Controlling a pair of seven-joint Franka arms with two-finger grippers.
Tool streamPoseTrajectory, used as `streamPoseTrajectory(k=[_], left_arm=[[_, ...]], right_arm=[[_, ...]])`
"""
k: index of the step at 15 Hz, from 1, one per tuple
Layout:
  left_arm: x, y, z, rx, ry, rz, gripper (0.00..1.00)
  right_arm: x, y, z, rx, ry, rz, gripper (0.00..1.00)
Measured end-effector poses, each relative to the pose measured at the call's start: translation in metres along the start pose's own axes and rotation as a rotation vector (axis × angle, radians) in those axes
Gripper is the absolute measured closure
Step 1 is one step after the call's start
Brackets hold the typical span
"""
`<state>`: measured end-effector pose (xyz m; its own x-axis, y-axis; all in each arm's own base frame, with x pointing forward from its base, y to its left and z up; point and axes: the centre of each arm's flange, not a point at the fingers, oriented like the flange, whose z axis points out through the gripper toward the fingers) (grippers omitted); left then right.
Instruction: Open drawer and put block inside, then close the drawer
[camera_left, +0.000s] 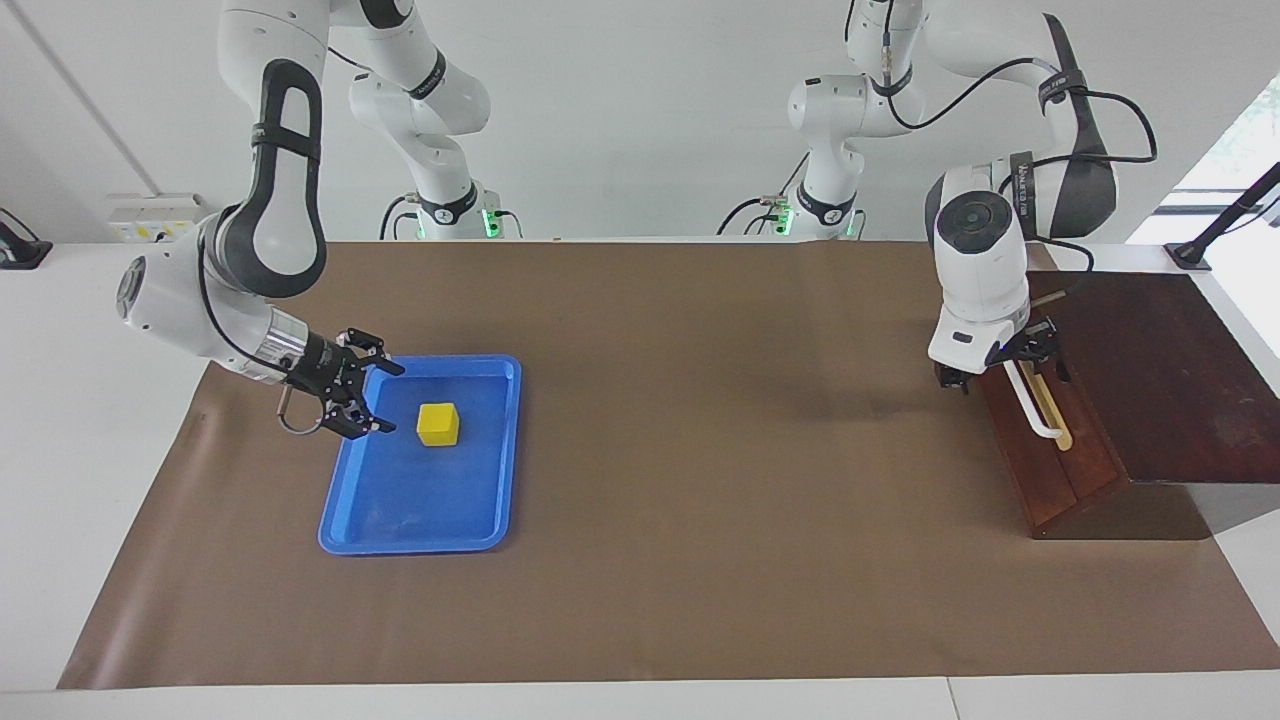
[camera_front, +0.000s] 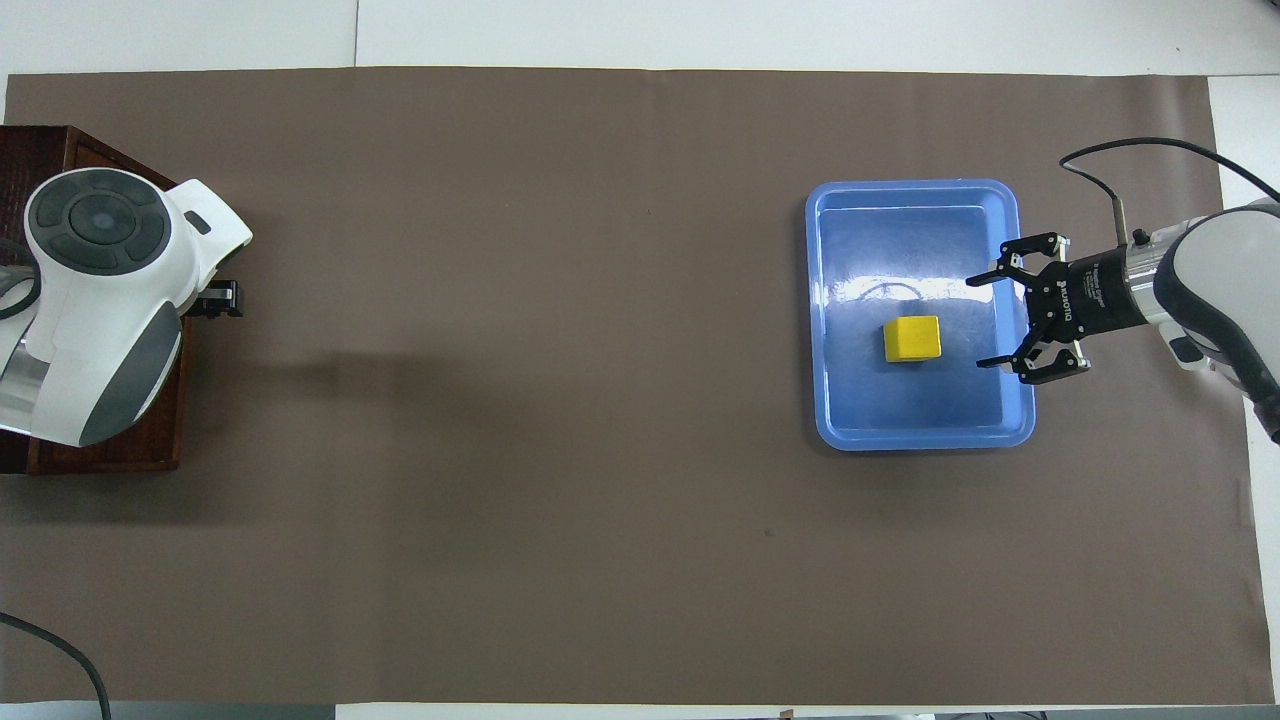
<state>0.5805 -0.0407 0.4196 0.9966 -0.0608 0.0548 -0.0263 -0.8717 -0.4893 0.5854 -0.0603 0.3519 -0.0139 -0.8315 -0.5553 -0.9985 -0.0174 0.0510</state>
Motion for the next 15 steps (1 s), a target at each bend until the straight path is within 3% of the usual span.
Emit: streamPoseTrajectory(k=[15], left_arm=[[0.006,0.011,0.052,-0.014,0.049,-0.027,0.00]], right_arm=[[0.027,0.017,0.040,0.080,-0.075,-0.035,0.00]])
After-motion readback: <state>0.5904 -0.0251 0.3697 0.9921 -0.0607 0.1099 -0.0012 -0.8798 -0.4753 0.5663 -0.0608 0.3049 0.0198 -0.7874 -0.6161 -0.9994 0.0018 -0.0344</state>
